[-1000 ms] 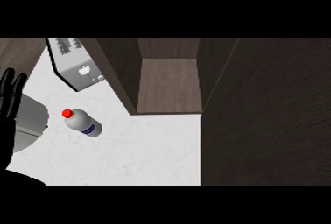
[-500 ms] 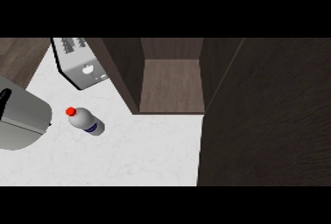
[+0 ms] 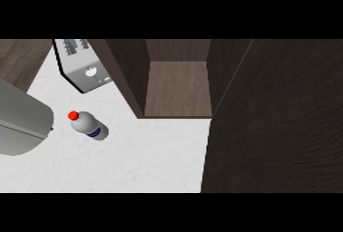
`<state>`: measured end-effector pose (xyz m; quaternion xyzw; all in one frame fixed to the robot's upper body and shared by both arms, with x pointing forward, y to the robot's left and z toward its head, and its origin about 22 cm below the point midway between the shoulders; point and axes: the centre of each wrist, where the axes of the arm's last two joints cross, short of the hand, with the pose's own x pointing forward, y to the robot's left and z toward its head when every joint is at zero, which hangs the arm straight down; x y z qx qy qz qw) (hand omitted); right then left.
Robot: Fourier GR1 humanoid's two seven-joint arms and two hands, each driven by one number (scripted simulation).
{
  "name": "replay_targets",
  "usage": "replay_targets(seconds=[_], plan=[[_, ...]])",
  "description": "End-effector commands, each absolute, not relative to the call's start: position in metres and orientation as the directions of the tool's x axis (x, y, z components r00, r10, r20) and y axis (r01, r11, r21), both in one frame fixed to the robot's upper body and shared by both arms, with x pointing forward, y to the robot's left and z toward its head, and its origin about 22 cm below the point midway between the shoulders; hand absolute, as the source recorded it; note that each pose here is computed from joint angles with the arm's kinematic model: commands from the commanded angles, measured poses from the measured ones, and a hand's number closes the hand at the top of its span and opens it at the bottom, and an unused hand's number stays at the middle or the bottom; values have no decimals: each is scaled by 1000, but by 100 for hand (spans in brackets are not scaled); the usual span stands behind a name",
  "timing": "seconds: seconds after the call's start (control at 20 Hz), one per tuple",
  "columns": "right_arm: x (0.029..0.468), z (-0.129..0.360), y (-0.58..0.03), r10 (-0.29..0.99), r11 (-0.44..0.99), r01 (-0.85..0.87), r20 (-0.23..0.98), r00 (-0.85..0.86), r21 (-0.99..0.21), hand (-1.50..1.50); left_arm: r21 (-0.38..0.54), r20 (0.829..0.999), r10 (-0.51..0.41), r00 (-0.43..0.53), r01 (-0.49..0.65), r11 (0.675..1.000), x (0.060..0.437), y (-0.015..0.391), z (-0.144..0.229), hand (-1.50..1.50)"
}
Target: Pick up the bottled water, place it into the cabinet and close the cabinet
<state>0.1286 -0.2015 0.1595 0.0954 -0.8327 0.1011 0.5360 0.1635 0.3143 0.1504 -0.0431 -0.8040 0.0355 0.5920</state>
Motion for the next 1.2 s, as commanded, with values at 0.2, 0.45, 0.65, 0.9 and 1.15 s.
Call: replay_targets(seconds=[0.2,0.45,0.65,0.9,1.15], plan=[[108,177,-191,-57,958,-278,909,-414,-66,-150,-30,974,29,-224,0,1000,167,316,139,-150],[115,191,-195,-61,964,-260,898,-435,-61,-150,-21,979,23,-204,12,1000,186,320,109,-150],[117,182,-178,-58,963,-262,905,-421,-60,-150,-11,989,11,-148,0,1000,208,321,82,-150],[111,171,-187,-45,959,-272,910,-412,-75,-150,-12,990,6,-138,-47,999,232,319,76,-150],[117,188,-185,-49,963,-263,910,-412,-67,-150,-20,997,15,-72,-62,998,219,344,40,-150]])
